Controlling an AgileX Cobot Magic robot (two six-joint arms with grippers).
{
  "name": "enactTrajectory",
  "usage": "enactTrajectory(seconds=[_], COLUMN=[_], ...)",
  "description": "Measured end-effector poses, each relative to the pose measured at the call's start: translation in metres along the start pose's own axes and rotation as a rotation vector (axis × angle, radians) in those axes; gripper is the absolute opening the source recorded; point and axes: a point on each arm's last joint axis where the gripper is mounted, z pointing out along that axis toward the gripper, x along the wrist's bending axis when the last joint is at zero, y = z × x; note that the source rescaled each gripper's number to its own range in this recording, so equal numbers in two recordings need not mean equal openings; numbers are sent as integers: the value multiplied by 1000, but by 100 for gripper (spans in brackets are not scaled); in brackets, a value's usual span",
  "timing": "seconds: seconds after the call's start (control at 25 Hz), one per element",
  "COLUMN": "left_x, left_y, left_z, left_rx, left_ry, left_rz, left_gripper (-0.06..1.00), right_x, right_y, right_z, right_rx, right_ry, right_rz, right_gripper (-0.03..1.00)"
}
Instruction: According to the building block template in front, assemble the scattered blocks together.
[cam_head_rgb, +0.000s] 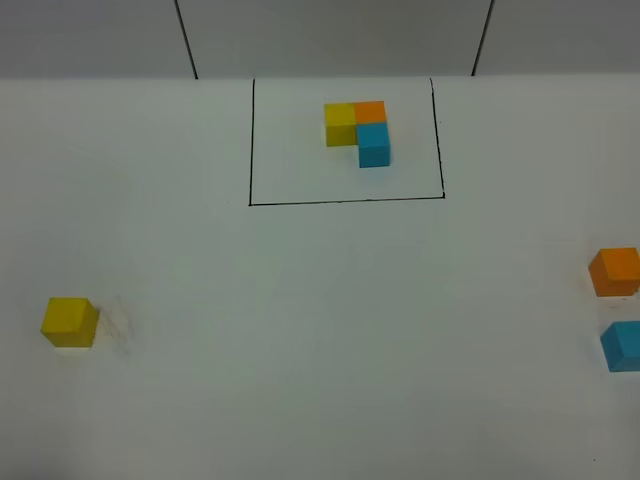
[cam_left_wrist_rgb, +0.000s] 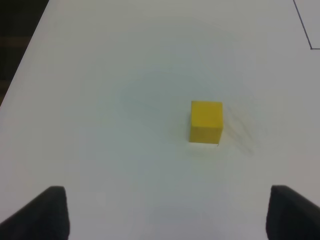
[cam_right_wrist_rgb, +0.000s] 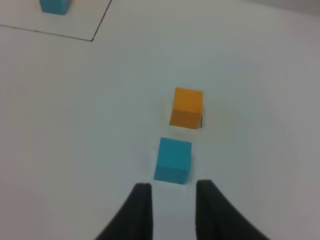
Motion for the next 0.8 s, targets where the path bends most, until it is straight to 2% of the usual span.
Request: enactTrajectory(seconds=[0.52,0.8], left_x=[0,5], left_y=[0,1], left_z=[0,0], left_rx=[0,-12], left_ry=[3,59], left_rz=[3,34], left_gripper=[100,100], right_x=[0,0], right_y=[0,0], right_z=[0,0], right_rx=[0,0], right_ry=[0,0], right_rz=[0,0], right_gripper=[24,24])
